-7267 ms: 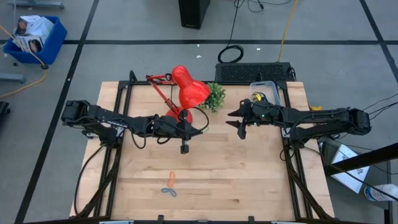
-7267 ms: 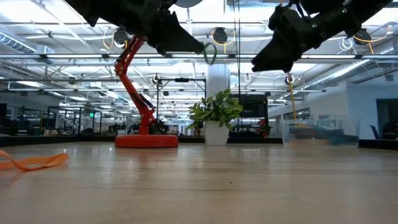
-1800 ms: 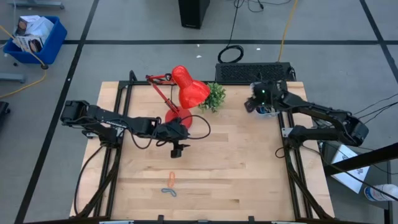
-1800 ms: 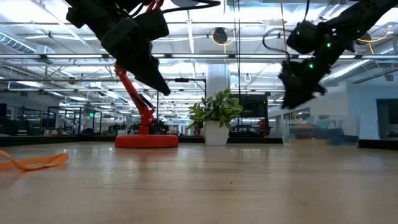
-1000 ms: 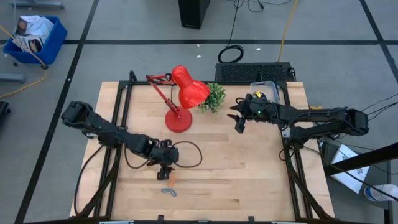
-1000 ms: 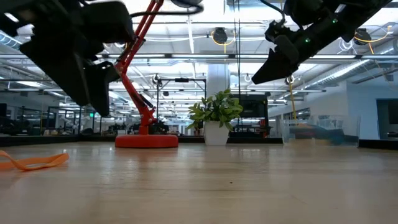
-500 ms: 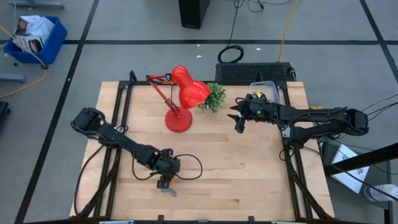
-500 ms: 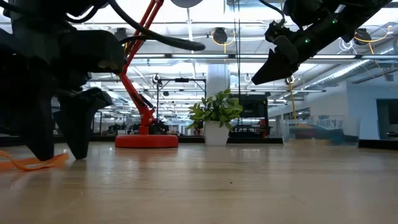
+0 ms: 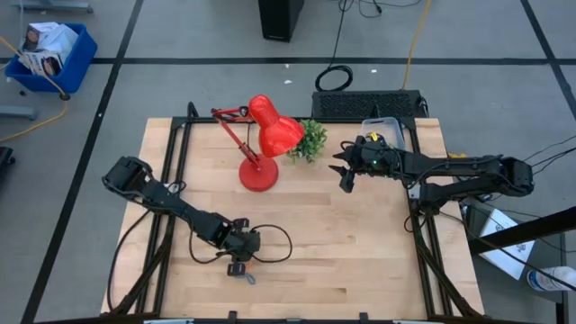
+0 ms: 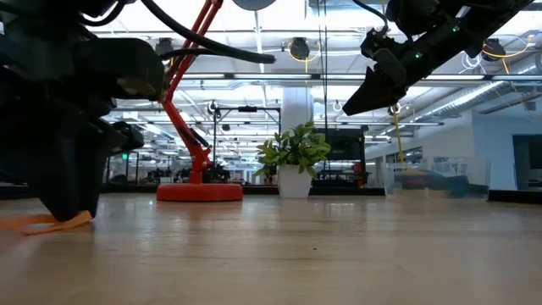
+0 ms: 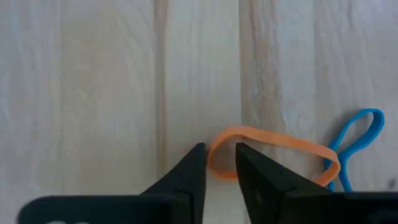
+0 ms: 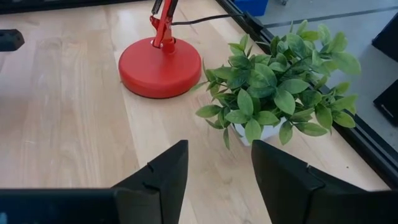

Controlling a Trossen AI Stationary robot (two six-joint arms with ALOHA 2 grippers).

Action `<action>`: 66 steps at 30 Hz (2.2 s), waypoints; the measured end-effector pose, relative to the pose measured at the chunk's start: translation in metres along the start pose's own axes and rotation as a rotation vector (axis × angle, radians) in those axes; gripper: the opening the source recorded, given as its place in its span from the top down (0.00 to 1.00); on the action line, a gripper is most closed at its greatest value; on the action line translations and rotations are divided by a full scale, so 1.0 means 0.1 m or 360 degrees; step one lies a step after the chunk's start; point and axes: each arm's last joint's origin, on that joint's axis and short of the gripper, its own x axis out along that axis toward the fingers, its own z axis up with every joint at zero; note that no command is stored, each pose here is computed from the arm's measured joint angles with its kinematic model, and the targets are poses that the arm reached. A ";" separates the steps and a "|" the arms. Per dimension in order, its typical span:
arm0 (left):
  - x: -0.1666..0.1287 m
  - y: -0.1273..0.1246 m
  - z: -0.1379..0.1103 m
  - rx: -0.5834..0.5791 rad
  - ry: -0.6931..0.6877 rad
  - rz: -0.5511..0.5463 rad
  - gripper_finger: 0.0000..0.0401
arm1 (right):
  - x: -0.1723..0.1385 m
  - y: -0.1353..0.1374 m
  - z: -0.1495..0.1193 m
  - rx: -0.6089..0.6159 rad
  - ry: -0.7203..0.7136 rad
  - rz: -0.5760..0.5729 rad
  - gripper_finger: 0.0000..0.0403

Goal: Pick and place rubber bands into bin
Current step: Put the orange rubber band into the transparent bin

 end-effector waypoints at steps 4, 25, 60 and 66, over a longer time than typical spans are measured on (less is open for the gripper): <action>0.00 -0.02 -0.01 0.0003 0.0002 0.0001 0.84 | 0.00 0.00 0.00 0.0000 0.0000 0.0000 0.58; -0.28 0.20 0.36 0.0156 -0.0347 0.0133 0.98 | 0.00 0.00 0.00 0.0076 0.0001 0.0012 0.58; -0.93 0.98 1.28 0.0733 -0.1355 0.0792 0.97 | 0.21 0.64 0.15 -0.0063 -0.0402 0.0887 0.62; -0.91 0.97 1.27 0.0732 -0.1335 0.0783 0.97 | 0.34 0.67 0.09 -0.0032 -0.0371 0.0890 0.62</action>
